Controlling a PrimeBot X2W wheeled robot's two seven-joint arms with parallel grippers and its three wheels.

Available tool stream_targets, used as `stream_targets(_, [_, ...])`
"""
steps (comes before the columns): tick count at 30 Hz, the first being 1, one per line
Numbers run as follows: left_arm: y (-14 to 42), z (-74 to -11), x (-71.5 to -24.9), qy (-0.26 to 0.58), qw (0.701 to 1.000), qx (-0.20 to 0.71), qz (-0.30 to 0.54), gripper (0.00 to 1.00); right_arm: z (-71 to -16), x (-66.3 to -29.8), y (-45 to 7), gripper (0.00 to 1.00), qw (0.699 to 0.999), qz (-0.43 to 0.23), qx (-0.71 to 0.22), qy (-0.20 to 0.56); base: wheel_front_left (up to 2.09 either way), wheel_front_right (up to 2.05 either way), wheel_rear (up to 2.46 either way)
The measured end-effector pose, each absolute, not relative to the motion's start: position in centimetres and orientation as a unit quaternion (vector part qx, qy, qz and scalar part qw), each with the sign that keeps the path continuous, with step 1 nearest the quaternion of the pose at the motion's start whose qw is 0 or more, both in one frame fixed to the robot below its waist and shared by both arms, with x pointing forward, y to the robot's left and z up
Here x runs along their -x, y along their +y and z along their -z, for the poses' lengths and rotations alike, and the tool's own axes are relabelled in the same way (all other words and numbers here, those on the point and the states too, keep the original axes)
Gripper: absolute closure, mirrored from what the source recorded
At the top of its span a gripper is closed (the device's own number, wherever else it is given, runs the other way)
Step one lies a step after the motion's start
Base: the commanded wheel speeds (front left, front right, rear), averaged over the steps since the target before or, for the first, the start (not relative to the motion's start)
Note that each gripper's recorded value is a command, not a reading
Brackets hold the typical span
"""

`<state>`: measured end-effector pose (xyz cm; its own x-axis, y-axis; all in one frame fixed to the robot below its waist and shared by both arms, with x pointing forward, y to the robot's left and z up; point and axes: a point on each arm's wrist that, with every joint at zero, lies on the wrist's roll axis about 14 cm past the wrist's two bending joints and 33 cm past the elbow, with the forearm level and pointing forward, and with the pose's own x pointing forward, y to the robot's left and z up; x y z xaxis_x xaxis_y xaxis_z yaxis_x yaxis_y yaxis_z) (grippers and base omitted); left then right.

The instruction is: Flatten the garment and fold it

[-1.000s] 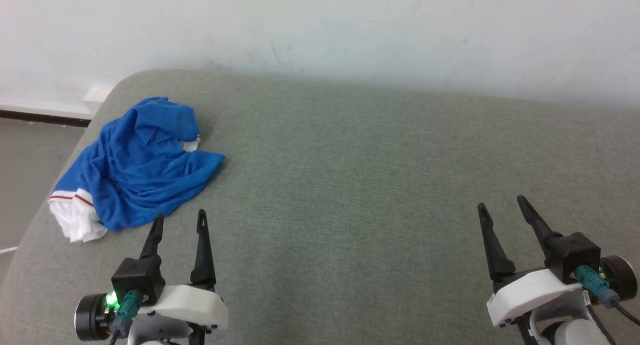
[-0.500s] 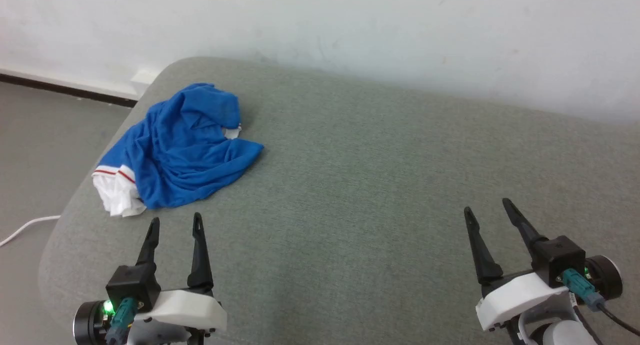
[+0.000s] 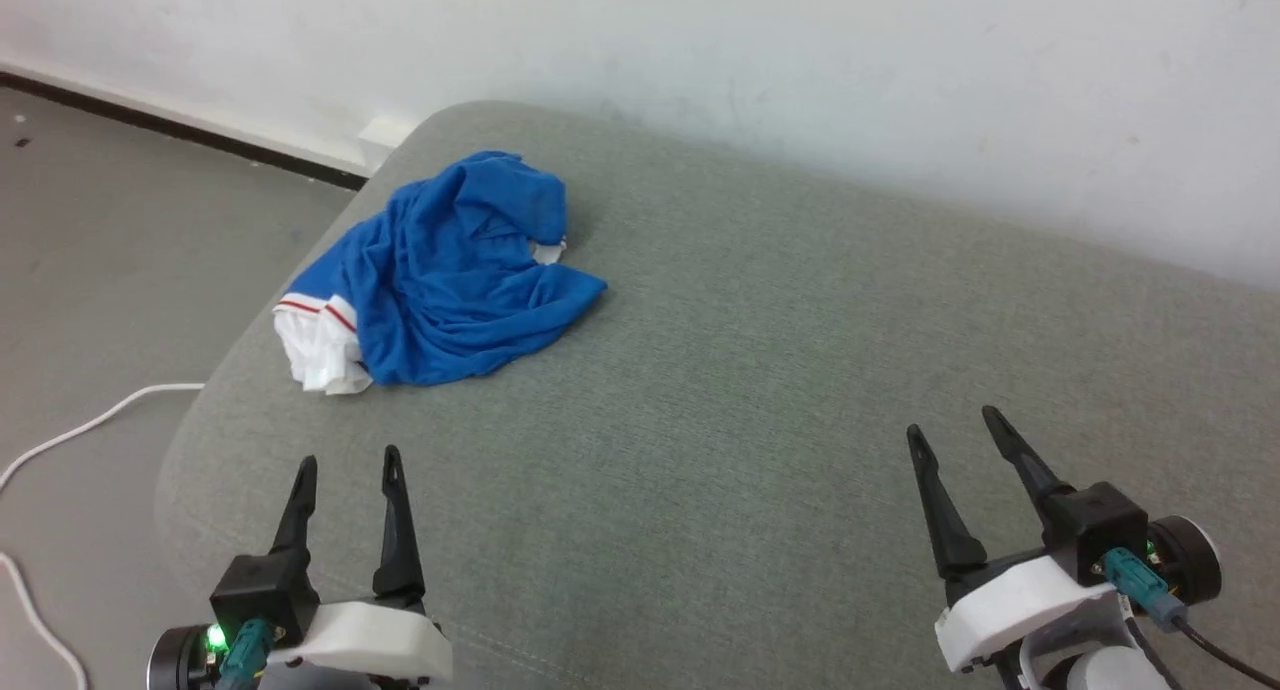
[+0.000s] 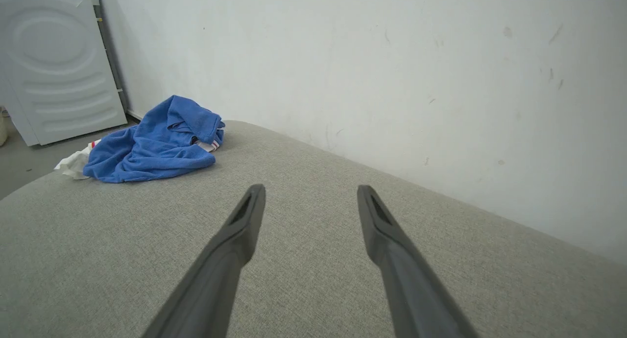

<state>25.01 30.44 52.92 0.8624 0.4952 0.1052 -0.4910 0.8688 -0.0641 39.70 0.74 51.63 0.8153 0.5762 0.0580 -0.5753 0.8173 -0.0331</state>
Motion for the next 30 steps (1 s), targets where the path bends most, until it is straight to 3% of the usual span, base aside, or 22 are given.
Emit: stream_targets(30, [32.5,-52.2,-20.4,-0.07,0.94,0.035,-0.333,0.0,-51.8,-39.3,5.6,0.0,0.929,-0.366,-0.004,-0.047,0.0,0.0,0.0])
